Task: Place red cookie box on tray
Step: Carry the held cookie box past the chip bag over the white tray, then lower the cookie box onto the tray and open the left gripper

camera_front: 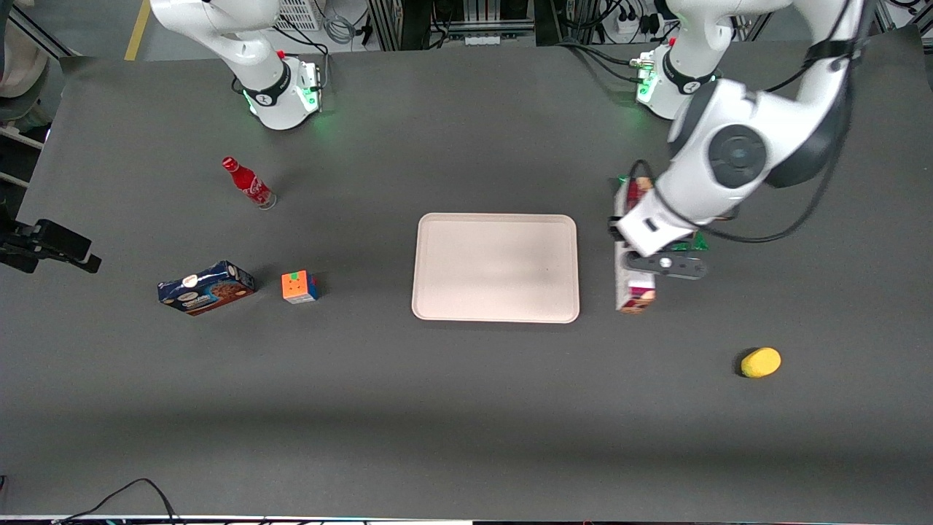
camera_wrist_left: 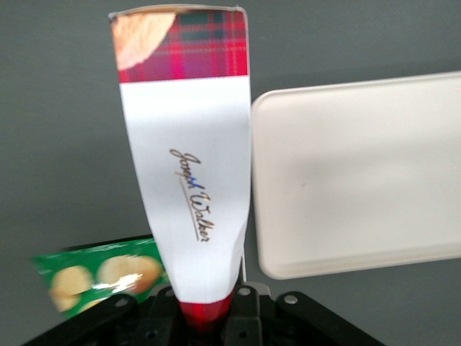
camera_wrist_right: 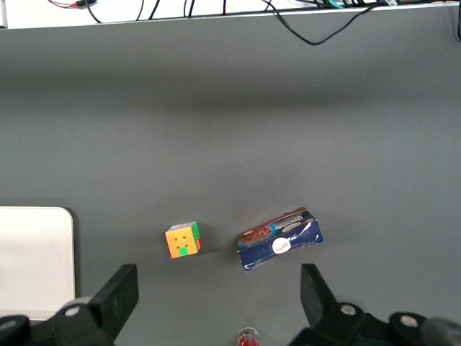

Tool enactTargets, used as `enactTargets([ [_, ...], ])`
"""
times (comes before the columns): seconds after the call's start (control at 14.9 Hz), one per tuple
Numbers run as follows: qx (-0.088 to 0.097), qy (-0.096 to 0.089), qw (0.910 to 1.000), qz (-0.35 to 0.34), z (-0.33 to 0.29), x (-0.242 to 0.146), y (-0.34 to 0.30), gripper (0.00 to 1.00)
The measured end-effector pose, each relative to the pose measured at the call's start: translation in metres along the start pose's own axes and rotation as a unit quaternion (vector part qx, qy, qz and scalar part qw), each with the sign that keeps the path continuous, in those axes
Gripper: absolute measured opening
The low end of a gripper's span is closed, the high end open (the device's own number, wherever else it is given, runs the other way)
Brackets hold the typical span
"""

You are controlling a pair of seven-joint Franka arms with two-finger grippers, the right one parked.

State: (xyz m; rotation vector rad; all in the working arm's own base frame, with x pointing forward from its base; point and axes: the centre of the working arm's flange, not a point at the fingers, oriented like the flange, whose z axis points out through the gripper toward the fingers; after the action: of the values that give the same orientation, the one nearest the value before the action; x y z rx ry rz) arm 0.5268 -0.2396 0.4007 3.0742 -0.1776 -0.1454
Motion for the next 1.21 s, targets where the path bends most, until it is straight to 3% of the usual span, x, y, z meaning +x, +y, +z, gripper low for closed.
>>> enactTargets([
  [0.2, -0.015, 0.018, 0.9994, -0.027, 0.049, -0.001, 0.030, 0.19],
  [0.61, 0.000, 0.035, 0.9977, -0.058, 0.143, -0.007, 0.073, 0.19],
  [0.87, -0.001, 0.020, 0.9981, -0.059, 0.176, -0.010, 0.078, 0.19],
  [1.21, 0.004, 0.025, 0.9986, -0.046, 0.181, -0.010, 0.079, 0.19],
])
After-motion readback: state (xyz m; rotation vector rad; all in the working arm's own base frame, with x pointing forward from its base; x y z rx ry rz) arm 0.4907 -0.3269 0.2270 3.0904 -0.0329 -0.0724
